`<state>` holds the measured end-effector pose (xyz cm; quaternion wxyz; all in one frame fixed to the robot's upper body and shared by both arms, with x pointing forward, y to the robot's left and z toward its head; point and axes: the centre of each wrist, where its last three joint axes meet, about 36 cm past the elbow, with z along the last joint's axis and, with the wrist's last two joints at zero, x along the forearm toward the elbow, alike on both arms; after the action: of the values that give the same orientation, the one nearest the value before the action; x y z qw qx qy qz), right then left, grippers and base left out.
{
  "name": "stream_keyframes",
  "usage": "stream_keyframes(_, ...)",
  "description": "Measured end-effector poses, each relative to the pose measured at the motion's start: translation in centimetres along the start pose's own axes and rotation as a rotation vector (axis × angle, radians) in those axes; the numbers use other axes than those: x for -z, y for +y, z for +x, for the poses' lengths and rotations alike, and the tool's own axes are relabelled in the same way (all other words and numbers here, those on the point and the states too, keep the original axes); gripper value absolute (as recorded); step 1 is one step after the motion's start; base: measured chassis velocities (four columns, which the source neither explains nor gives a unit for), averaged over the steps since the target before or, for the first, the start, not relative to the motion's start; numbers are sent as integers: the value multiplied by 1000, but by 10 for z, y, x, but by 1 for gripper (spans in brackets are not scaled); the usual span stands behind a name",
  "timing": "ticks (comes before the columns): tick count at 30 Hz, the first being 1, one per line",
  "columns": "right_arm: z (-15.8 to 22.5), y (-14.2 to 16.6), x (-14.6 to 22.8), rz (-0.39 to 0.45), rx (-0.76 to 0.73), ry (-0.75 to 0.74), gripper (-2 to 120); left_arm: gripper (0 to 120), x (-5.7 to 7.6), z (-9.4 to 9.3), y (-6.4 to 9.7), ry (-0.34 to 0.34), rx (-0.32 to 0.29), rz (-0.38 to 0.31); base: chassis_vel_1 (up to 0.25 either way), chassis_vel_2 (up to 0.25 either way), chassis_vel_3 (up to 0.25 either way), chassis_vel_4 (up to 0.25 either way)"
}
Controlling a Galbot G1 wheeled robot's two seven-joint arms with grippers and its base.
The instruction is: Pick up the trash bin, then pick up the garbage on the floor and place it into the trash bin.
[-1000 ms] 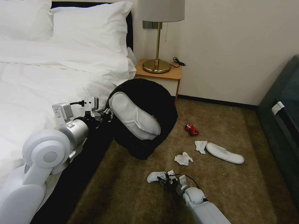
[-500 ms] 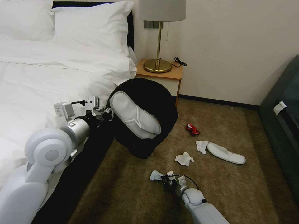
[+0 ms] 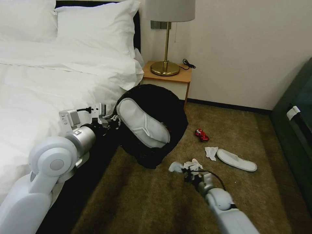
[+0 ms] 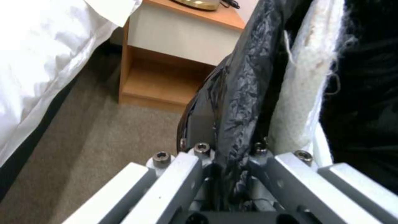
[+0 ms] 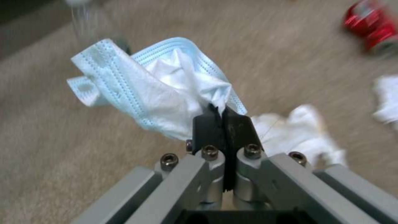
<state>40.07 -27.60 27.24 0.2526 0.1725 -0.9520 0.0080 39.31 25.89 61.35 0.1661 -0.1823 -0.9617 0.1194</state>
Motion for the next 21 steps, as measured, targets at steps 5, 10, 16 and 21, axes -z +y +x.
stream_keyframes(5, 30, -5, 20, 4, -9, -49, 0, 1, -2, 0, 1, 7, 12, -2, 0, 0, 0, 0)
stream_keyframes(10, 95, -12, 80, 24, -30, -180, 0, 1, -8, 1, 0, 24, 27, -9, 0, 0, 0, 0)
stream_keyframes(16, 158, -22, 149, 80, -49, -300, 0, 1, -10, -1, 2, 32, 42, -5, 0, 0, 0, 0)
stream_keyframes(21, 181, -17, 189, 104, -16, -377, 0, 1, -18, -2, 0, 52, 54, -4, 0, 0, 0, 0)
